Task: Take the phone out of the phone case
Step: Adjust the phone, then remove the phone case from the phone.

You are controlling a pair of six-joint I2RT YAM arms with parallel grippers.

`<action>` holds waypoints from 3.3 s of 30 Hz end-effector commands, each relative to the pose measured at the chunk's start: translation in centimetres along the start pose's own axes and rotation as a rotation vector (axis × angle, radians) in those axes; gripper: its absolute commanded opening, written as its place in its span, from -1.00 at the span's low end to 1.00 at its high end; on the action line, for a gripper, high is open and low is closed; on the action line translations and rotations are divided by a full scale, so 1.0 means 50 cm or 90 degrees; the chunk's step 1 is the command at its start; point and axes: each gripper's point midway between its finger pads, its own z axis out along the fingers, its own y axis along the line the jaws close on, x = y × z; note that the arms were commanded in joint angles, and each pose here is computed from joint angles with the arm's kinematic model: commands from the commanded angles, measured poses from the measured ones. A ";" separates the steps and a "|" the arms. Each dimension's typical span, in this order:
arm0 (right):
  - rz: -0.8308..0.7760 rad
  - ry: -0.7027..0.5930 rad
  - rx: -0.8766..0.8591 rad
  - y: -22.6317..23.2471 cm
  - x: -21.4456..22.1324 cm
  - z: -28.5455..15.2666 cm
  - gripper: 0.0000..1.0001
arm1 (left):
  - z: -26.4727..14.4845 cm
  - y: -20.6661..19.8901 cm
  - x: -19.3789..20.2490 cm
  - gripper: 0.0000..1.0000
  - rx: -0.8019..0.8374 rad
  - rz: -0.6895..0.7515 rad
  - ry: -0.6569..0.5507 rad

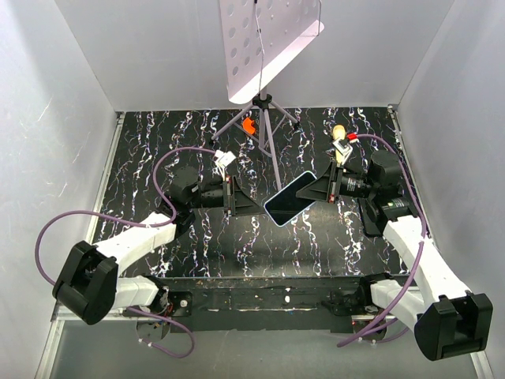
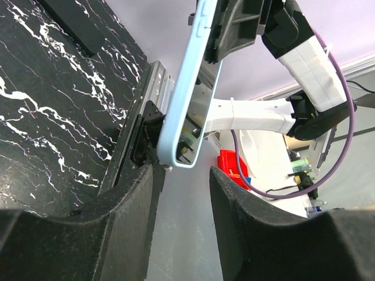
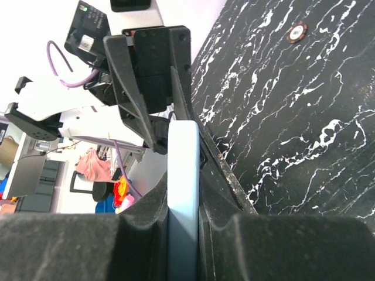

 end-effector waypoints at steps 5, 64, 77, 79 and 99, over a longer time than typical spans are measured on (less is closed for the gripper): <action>-0.039 0.011 -0.078 0.057 -0.010 -0.006 -0.97 | 0.011 -0.018 -0.007 -0.22 0.027 0.027 0.004; 0.053 0.040 -0.460 0.404 -0.083 -0.070 -0.97 | 0.100 -0.111 -0.080 -1.00 0.324 0.301 0.024; 0.131 0.017 -0.425 0.376 -0.090 -0.049 -0.97 | 0.126 -0.006 -0.131 -1.00 0.081 0.420 -0.001; 0.123 0.009 -0.420 0.377 -0.086 -0.049 -0.97 | 0.127 0.013 -0.144 -1.00 0.032 0.405 -0.018; 0.034 -0.282 -0.371 0.360 -0.167 0.012 -0.97 | 0.115 -0.019 -0.119 -0.42 -0.031 -0.017 -0.163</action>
